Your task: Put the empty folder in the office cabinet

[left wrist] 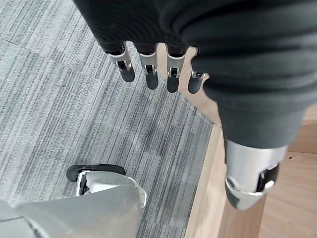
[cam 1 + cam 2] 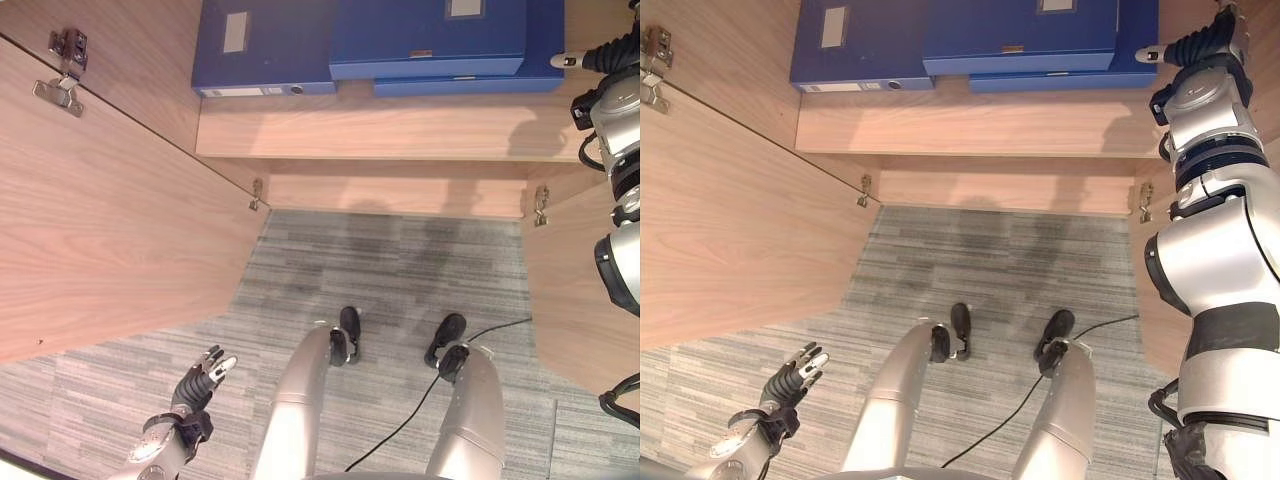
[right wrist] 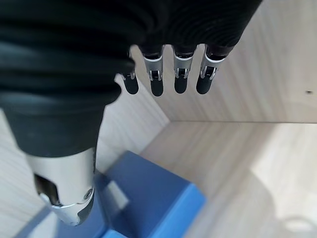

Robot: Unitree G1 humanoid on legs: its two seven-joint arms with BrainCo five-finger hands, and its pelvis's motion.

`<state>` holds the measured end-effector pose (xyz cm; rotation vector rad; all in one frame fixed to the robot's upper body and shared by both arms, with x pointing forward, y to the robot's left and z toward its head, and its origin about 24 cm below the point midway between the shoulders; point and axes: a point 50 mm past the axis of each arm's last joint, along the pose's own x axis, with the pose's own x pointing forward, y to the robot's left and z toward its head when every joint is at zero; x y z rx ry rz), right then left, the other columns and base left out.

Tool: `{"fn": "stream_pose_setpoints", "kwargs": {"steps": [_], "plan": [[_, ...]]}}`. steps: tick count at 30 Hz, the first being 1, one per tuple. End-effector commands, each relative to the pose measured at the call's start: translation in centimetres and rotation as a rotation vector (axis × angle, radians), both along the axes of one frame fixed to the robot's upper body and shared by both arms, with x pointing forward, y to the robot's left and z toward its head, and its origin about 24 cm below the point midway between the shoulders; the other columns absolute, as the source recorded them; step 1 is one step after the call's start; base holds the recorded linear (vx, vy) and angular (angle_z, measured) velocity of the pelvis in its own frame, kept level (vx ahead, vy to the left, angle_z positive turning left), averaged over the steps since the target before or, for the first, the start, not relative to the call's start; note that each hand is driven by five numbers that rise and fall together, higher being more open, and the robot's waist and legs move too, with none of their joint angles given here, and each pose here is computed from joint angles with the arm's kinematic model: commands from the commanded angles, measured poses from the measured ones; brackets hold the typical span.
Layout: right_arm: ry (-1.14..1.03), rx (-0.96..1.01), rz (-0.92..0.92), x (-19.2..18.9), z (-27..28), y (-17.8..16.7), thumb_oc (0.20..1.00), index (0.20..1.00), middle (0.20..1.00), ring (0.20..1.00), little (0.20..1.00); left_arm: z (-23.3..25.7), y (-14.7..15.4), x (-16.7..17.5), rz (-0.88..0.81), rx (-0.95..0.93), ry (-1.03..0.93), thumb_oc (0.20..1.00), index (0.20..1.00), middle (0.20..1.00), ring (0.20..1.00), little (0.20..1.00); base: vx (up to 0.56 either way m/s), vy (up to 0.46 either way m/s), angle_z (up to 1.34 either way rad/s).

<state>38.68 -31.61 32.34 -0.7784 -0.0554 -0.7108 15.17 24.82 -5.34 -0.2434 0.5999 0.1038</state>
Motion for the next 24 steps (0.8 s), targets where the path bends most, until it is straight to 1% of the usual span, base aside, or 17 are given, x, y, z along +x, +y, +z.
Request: {"fn": "stream_pose_setpoints", "kwargs": {"steps": [1, 5, 11, 22, 24], "plan": [[-0.022, -0.106, -0.043, -1.1, 3.1, -0.7, 1.0, 1.0, 1.0, 1.0, 1.0, 0.8, 2.0, -0.5, -0.004, 0.069, 0.002, 1.0, 1.0, 1.0, 1.0, 1.0, 0.0, 0.0, 0.0], [0.062, -0.132, -0.111, -1.7, 2.1, -2.3, 1.0, 1.0, 1.0, 1.0, 1.0, 0.8, 1.8, -0.5, -0.021, 0.07, -0.001, 1.0, 1.0, 1.0, 1.0, 1.0, 0.0, 0.0, 0.0], [0.109, -0.159, -0.138, -2.0, 1.3, -3.0, 1.0, 1.0, 1.0, 1.0, 1.0, 1.0, 1.7, -0.3, -0.037, 0.077, -0.01, 1.0, 1.0, 1.0, 1.0, 1.0, 0.0, 0.0, 0.0], [0.187, -0.276, -0.08, -0.7, 0.6, -1.2, 1.0, 1.0, 1.0, 1.0, 1.0, 1.4, 2.0, -0.2, -0.064, 0.092, -0.027, 1.0, 1.0, 1.0, 1.0, 1.0, 0.0, -0.001, 0.02], [0.189, -0.289, -0.044, -0.1, 0.5, -0.2, 1.0, 1.0, 1.0, 1.0, 1.0, 1.4, 2.1, -0.2, -0.07, 0.103, -0.03, 1.0, 1.0, 1.0, 1.0, 1.0, 0.0, 0.0, 0.0]]}}
